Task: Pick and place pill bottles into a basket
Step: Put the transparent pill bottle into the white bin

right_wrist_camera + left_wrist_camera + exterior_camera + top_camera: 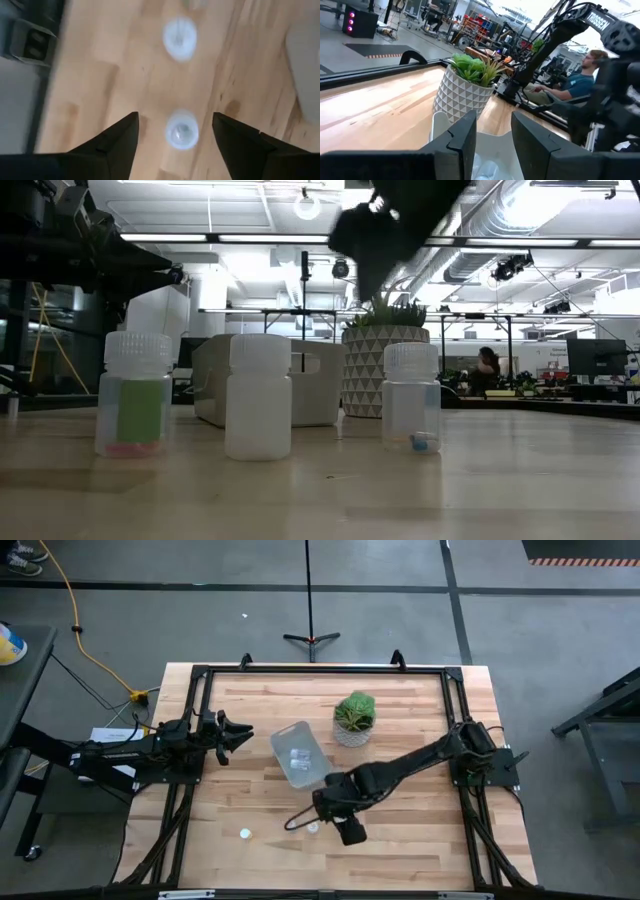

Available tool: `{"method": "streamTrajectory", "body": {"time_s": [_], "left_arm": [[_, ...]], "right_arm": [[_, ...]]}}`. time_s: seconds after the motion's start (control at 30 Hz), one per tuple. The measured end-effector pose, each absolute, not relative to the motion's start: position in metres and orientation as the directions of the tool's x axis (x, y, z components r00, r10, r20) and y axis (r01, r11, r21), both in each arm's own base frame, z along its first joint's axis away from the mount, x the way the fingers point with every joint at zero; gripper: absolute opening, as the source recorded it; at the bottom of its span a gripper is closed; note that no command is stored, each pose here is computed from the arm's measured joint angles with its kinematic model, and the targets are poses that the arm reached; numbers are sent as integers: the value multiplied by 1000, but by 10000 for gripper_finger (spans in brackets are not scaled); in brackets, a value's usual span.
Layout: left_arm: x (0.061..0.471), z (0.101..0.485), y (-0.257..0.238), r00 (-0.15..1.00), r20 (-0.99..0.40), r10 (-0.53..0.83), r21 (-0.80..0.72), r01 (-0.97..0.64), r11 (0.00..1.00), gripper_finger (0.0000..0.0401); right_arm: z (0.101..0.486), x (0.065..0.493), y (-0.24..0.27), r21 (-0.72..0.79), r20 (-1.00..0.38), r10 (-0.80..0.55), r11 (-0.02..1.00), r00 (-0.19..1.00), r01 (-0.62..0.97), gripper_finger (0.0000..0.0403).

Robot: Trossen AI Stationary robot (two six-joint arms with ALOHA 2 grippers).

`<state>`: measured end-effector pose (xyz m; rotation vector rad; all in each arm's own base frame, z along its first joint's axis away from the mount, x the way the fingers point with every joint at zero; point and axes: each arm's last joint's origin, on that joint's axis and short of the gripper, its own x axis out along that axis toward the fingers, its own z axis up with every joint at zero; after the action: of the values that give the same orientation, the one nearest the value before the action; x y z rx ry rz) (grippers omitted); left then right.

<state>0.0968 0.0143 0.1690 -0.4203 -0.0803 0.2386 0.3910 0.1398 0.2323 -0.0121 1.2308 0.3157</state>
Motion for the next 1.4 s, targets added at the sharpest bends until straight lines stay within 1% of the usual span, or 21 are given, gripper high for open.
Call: {"method": "streamTrajectory", "body": {"time_s": [0.2, 0.37, 0.63, 0.8, 0.97, 1.13, 1.4], "left_arm": [[97, 169, 14, 969, 28, 245, -408, -213, 888, 156], [97, 169, 14, 969, 28, 245, -408, -213, 888, 156], [97, 169, 14, 969, 28, 245, -408, -213, 888, 156], [97, 169, 14, 969, 29, 245, -408, -213, 888, 156], [97, 169, 14, 969, 28, 245, -408, -213, 888, 156], [97, 169, 14, 969, 28, 245, -408, -213, 888, 156], [97, 169, 14, 969, 28, 245, -408, -213, 888, 156]], "right_arm": [[200, 381, 140, 169, -947, 209, 970, 246, -174, 252], [187, 378, 138, 179, -946, 206, 976, 250, -127, 252], [186, 381, 138, 126, -941, 159, 984, 300, -127, 252], [186, 381, 138, 112, -940, 159, 980, 303, -167, 252], [186, 381, 137, 104, -940, 151, 981, 306, -165, 250], [186, 381, 137, 107, -940, 154, 980, 304, -165, 227], [186, 381, 138, 116, -940, 162, 979, 301, -166, 171]]}}
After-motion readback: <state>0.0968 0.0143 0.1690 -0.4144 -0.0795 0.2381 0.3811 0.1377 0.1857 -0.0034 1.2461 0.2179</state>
